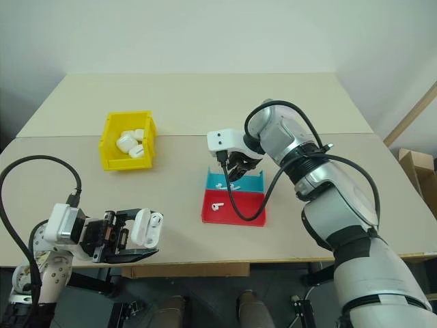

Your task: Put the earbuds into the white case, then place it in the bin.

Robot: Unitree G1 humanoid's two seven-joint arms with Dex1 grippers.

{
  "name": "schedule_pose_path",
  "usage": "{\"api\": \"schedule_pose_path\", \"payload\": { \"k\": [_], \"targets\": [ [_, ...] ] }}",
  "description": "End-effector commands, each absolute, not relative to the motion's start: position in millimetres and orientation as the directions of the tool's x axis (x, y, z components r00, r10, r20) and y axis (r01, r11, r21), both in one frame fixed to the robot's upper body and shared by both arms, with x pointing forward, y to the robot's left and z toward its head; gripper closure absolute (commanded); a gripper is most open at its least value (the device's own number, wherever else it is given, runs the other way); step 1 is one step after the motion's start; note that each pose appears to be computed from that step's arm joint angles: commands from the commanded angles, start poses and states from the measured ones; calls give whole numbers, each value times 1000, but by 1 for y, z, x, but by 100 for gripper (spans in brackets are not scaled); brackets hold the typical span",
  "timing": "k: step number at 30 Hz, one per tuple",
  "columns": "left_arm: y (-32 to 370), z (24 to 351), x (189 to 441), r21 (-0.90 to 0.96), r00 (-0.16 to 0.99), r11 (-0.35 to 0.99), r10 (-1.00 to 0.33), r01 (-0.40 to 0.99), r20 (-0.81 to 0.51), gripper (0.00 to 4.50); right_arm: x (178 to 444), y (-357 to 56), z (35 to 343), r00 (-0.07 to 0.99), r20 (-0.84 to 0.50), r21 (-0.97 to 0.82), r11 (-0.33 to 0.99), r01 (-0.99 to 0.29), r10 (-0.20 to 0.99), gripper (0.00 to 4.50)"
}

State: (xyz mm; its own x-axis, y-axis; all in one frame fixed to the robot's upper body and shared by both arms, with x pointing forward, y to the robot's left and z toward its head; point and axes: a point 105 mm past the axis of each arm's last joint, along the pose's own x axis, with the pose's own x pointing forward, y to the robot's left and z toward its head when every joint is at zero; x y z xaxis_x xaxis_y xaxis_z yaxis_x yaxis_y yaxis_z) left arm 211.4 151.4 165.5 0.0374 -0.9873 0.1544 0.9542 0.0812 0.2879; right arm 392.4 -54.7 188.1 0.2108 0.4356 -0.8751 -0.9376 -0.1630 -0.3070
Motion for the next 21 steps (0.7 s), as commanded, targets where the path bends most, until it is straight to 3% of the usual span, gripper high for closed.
{"api": "schedule_pose_path", "payload": {
  "k": [1,21],
  "targets": [
    [146,173,209,337,27,79,-987,938,157,174,398,-49,196,246,-869,-350,-182,-919,430,229],
    [141,176,215,357,48,99,-988,929,150,174,402,-47,171,238,-896,-333,-215,-918,375,229]
  ]
}}
